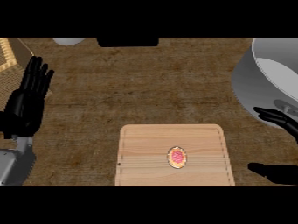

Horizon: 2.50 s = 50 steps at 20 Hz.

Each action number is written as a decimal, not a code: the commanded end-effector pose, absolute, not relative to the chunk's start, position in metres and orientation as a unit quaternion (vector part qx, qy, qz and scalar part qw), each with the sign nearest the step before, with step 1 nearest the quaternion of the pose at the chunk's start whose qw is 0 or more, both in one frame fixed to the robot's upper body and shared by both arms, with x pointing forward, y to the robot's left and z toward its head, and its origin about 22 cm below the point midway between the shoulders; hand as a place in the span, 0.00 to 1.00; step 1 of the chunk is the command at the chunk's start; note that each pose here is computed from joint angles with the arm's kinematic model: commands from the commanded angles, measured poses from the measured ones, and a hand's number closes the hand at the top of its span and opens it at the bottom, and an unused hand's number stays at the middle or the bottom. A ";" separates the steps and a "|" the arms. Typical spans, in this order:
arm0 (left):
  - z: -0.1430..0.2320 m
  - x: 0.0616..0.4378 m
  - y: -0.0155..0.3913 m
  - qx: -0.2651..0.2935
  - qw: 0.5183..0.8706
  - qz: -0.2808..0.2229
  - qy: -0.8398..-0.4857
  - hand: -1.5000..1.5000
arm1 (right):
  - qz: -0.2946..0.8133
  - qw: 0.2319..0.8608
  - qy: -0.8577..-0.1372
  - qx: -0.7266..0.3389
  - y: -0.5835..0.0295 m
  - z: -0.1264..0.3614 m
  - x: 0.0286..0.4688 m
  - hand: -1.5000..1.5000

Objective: Pick the cupcake from the cutting board and place it in the pot

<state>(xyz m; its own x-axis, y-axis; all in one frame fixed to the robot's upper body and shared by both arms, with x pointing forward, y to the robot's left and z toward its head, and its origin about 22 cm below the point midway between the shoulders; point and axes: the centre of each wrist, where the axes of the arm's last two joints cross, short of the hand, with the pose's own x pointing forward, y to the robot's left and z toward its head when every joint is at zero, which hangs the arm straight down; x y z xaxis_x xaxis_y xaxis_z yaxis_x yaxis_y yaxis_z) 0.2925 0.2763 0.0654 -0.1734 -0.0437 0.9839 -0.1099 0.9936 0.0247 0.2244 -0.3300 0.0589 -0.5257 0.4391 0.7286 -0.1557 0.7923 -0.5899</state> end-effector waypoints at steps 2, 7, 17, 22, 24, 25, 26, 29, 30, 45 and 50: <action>0.075 0.295 0.277 0.049 0.638 0.033 -0.768 0.50 | 0.397 0.461 -0.781 -0.137 -0.326 0.060 0.203 0.00; 0.084 0.305 0.278 0.052 0.639 0.018 -0.768 0.50 | 0.494 0.493 -0.700 -0.154 -0.307 0.097 0.202 0.00; 0.086 0.293 0.260 0.053 0.635 0.018 -0.771 0.50 | 0.547 0.529 -0.627 -0.164 -0.218 0.099 0.199 0.00; 0.081 0.302 0.266 0.052 0.633 0.021 -0.772 0.50 | 0.560 0.560 -0.588 -0.164 -0.201 0.087 0.209 0.00; 0.086 0.312 0.266 0.049 0.639 0.021 -0.767 0.50 | 0.563 0.562 -0.584 -0.162 -0.204 0.062 0.210 0.00; 0.063 0.297 0.267 0.052 0.635 0.024 -0.770 0.50 | 0.563 0.562 -0.585 -0.156 -0.197 0.073 0.207 0.00; 0.070 0.306 0.270 0.044 0.636 0.027 -0.770 0.50 | 0.565 0.566 -0.580 -0.158 -0.189 0.057 0.215 0.00; 0.085 0.301 0.276 0.058 0.636 0.022 -0.769 0.50 | 0.570 0.554 -0.589 -0.146 -0.184 0.046 0.210 0.00; 0.076 0.300 0.277 0.055 0.632 0.018 -0.773 0.50 | 0.571 0.551 -0.588 -0.156 -0.181 0.040 0.204 0.00; 0.073 0.289 0.264 0.044 0.640 0.023 -0.767 0.50 | 0.578 0.550 -0.566 -0.207 -0.149 0.019 0.222 0.00; 0.078 0.299 0.275 0.039 0.634 0.015 -0.772 0.50 | 0.572 0.556 -0.571 -0.193 -0.135 0.003 0.225 0.00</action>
